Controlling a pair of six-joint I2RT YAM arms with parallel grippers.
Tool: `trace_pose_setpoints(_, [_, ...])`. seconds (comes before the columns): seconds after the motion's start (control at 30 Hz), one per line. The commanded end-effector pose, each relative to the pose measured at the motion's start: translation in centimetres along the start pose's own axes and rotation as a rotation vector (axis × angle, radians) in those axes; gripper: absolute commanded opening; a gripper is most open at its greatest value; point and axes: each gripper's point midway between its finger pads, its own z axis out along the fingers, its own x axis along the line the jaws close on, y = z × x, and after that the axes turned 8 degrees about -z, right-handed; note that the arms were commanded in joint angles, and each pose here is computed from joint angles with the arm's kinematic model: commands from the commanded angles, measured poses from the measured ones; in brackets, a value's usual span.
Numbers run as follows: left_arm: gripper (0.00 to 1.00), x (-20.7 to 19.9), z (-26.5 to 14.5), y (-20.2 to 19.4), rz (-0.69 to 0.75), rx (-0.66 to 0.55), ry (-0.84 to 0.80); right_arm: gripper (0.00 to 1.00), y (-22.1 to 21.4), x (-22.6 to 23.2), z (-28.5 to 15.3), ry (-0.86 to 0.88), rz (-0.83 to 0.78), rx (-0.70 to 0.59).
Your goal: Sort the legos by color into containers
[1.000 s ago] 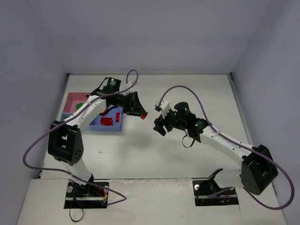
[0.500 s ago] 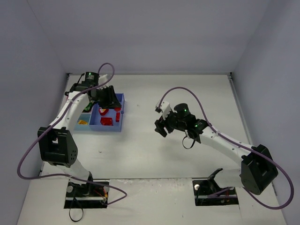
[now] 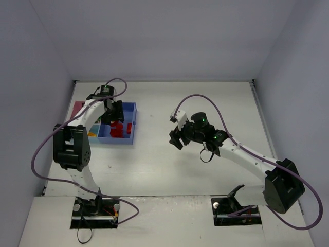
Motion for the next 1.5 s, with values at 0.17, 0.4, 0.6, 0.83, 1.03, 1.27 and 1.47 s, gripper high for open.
trace_pose_setpoints(0.17, [0.69, -2.9, -4.3, 2.1, 0.009, -0.097, -0.104, 0.00, 5.1, -0.7, -0.6, 0.009, -0.053, -0.136])
trace_pose_setpoints(0.4, [0.69, -13.6, -12.7, -1.2, 0.043, -0.017, -0.665, 0.00, 6.5, -0.4, -0.5, 0.027, -0.072, -0.156])
trace_pose_setpoints(0.6, [0.69, -20.2, -15.8, -6.8, 0.181, 0.121, -0.887, 0.00, 6.9, -0.2, -0.1, 0.035, -0.087, -0.156])
trace_pose_setpoints(0.83, [0.69, -24.1, -15.6, -9.7, 0.216, 0.213, -0.983, 0.00, 7.3, 0.4, 0.3, 0.050, -0.111, -0.156])
trace_pose_setpoints(1.03, [0.69, -24.9, -14.4, -10.7, 0.229, 0.255, -0.977, 0.00, 7.9, 0.7, 0.3, 0.054, -0.125, -0.166])
trace_pose_setpoints(1.27, [0.63, -24.8, -13.1, -11.2, 0.222, 0.294, -0.962, 0.00, 8.3, 0.8, 0.1, 0.047, -0.128, -0.175])
trace_pose_setpoints(1.47, [0.47, -25.3, -13.2, -11.6, 0.225, 0.309, -0.991, 0.00, 8.5, 1.2, 0.0, 0.054, -0.127, -0.181])
